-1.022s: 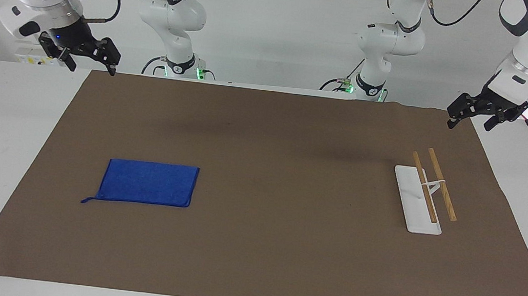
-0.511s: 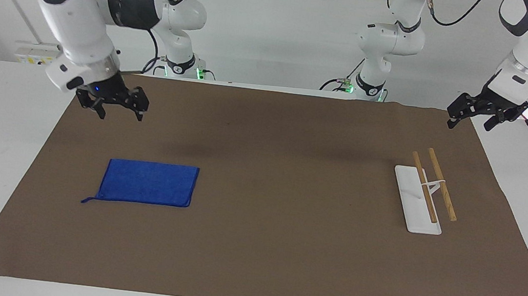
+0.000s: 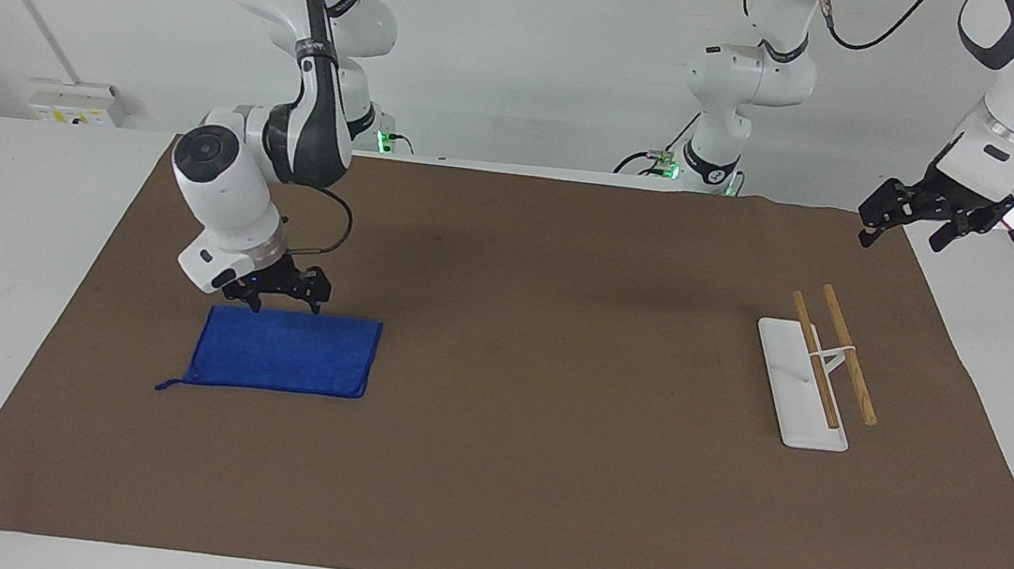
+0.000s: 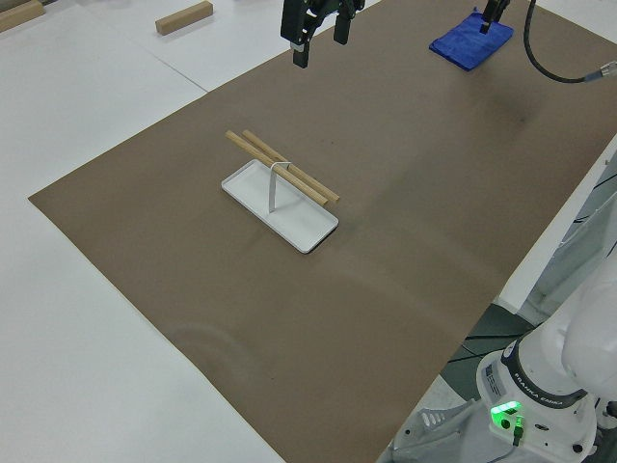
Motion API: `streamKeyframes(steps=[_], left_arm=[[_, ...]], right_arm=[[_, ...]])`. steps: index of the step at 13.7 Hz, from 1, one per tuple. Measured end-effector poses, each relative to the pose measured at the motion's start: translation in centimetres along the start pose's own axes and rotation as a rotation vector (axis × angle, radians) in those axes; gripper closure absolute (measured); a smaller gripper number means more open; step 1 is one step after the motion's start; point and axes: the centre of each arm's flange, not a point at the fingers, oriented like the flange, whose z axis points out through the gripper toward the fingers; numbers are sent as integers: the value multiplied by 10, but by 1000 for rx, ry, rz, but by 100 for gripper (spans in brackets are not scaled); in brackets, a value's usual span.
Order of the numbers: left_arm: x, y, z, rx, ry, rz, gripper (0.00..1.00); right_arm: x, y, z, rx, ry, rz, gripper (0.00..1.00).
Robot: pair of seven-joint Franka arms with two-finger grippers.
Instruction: Right arm passes towel to left arm to hang
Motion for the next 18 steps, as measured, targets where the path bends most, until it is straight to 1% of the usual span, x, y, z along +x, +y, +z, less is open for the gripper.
streamKeyframes(steps=[4,8,9,10,11,13,15,17,18], left_arm=[[0,3,0,0,0,7,0],[0,3,0,0,0,7,0],[0,3,0,0,0,7,0],[0,3,0,0,0,7,0],[0,2,0,0,0,5,0],[0,0,1,0,-3,2,0],[0,-1,1,0,-6,0,0],[-1,-4,2,-1,-7,-5,0],[-1,-6,2,-1,-7,-10,0]], right_arm=[[0,16,30,3,-21,-47,5],[-8,15,45,1,-5,-50,8],[-8,15,46,0,2,-49,12],[-8,15,45,0,4,-50,13],[-8,15,44,-1,7,-50,21],[-8,14,38,-1,15,-51,48],[-7,14,35,-2,19,-51,70],[-7,13,34,0,3,-54,90],[-6,11,31,2,-15,-57,92]])
